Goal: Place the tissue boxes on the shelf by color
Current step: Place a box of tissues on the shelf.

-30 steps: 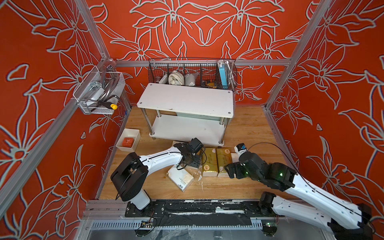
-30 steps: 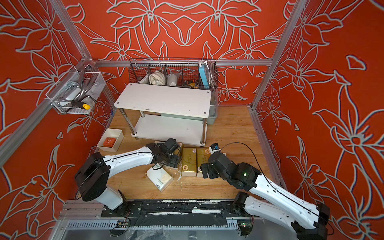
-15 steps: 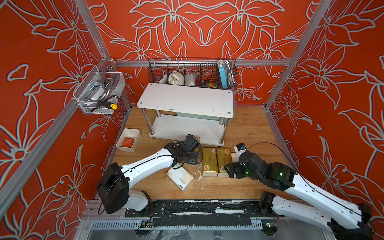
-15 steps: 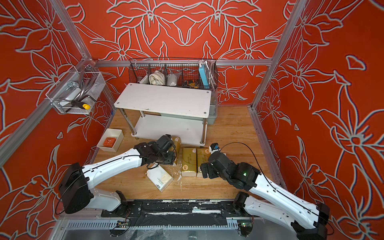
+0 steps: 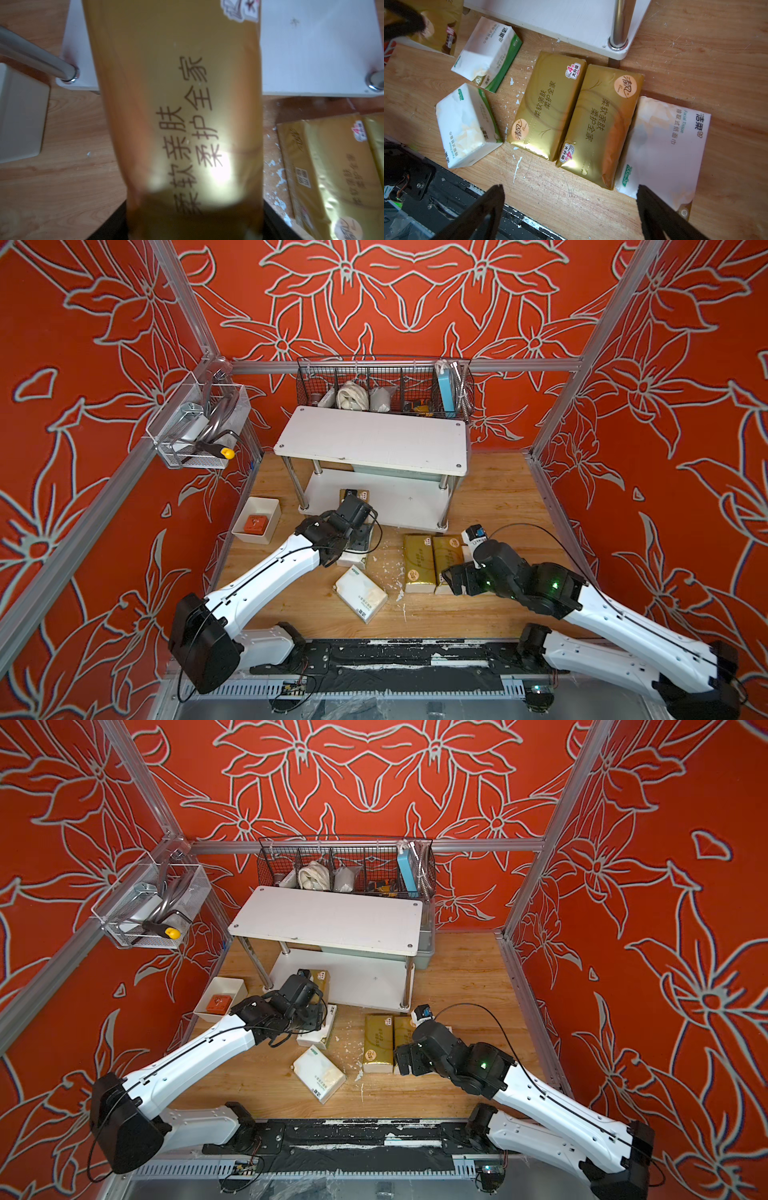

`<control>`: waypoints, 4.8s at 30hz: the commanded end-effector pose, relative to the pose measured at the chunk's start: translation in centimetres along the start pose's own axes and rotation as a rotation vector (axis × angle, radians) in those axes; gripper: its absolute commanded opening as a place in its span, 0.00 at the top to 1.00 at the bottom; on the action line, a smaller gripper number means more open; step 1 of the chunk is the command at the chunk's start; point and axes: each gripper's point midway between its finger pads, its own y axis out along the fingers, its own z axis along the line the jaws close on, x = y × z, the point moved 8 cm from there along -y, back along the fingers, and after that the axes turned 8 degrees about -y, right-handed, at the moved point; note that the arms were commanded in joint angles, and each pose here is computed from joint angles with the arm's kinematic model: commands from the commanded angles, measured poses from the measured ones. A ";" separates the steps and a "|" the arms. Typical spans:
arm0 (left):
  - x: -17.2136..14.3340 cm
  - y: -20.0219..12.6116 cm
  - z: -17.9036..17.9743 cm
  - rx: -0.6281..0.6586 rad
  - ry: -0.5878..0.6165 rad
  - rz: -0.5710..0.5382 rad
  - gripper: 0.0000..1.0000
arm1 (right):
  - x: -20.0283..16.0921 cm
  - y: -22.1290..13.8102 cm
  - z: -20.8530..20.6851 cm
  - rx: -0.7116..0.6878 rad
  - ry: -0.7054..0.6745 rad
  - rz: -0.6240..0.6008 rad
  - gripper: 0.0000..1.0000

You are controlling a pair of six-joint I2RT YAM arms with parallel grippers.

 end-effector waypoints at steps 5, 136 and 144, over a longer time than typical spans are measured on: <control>2.9 2.1 2.0 0.031 -0.009 -0.081 0.28 | 0.0 0.4 0.4 0.023 -0.014 -0.006 0.01; 3.6 8.6 10.1 0.180 -0.491 0.004 0.01 | -1.8 1.2 -0.7 -0.029 0.007 0.007 0.01; 2.2 5.3 9.4 0.094 -0.481 0.057 0.01 | -0.8 0.4 -1.0 -0.077 -0.046 -0.012 0.01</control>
